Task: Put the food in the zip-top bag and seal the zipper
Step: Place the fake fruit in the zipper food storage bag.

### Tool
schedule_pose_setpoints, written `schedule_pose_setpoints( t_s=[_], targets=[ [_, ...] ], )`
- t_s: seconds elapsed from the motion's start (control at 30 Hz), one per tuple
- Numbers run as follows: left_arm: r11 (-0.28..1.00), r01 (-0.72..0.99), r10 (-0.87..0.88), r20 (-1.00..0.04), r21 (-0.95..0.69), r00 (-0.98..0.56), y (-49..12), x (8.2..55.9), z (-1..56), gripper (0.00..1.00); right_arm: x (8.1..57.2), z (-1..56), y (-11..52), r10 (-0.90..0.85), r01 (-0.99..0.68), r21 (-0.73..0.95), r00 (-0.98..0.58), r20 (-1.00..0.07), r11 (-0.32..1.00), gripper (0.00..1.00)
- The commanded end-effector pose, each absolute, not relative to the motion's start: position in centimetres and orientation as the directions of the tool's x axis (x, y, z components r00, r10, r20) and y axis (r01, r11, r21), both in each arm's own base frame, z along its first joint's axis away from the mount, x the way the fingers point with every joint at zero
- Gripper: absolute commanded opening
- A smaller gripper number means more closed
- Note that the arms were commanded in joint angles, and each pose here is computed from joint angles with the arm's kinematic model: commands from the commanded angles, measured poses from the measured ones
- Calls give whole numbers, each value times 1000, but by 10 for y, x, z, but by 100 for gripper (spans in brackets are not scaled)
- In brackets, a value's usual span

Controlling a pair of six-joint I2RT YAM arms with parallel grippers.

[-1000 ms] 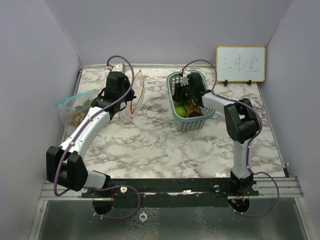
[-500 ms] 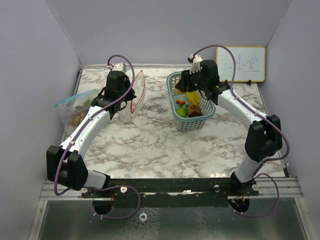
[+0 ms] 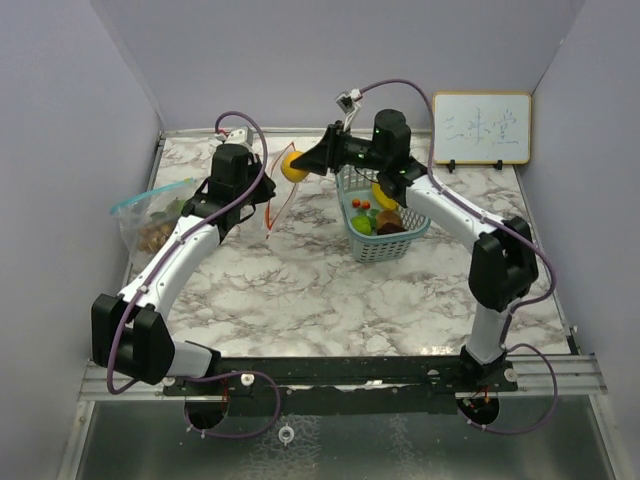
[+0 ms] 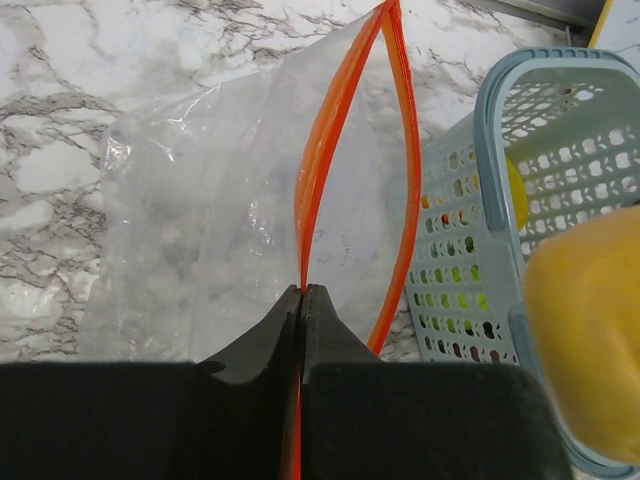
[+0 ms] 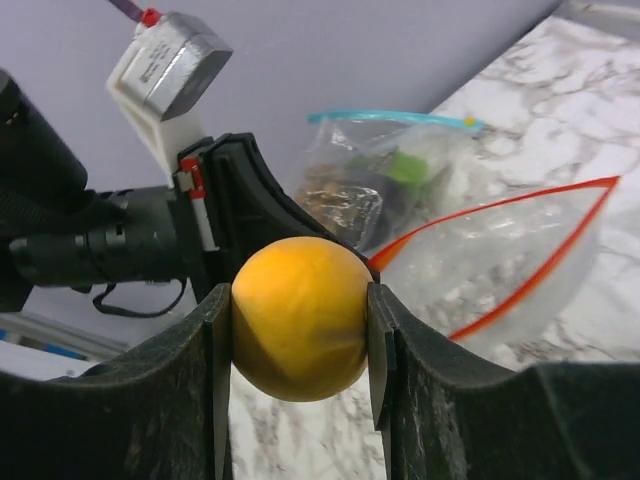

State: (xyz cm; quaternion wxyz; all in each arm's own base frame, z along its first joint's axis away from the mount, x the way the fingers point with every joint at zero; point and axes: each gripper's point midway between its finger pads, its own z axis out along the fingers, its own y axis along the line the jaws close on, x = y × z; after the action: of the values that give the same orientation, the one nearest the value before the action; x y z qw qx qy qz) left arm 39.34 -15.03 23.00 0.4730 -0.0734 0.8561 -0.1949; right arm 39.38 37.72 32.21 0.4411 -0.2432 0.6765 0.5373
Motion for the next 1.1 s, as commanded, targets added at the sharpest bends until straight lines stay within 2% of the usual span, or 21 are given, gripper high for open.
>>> schedule_pose_setpoints(
  t_s=[0.0,0.13,0.3,0.43,0.57,0.63,0.73,0.8,0.83,0.93,1.07],
  targets=[
    [870,117,-359,-777,-479,-517,-160,385,249,0,384,339,410,222,-757,650,-623,-750,72,14],
    [850,130,-382,-769,-510,-513,-163,379,255,0,394,307,429,219,-705,698,-667,-712,125,14],
    [842,131,-404,-773,-523,-489,-160,375,272,0,418,251,418,234,-607,715,-682,-693,348,14],
    [847,108,-423,-783,-520,-455,-153,376,285,0,431,218,396,172,-542,620,-658,-733,568,14],
    [827,104,-459,-770,-552,-443,-153,380,293,0,435,204,388,55,-550,492,-628,-777,675,17],
    [812,113,-473,-759,-573,-449,-158,383,293,0,434,210,389,29,-568,461,-609,-793,681,24],
    [790,118,-492,-737,-602,-464,-164,386,289,0,433,228,389,38,-588,449,-579,-814,673,46],
    [777,109,-504,-717,-620,-481,-167,385,281,0,432,244,388,45,-602,439,-556,-830,667,66],
    [771,107,-509,-709,-628,-488,-168,385,277,0,431,252,387,49,-609,436,-545,-837,663,72],
    [742,96,-535,-672,-664,-511,-174,385,266,0,428,272,383,44,-624,412,-517,-855,664,82],
    [717,73,-559,-635,-693,-533,-177,383,255,0,428,294,356,30,-591,336,-465,-885,733,89]
  ],
)
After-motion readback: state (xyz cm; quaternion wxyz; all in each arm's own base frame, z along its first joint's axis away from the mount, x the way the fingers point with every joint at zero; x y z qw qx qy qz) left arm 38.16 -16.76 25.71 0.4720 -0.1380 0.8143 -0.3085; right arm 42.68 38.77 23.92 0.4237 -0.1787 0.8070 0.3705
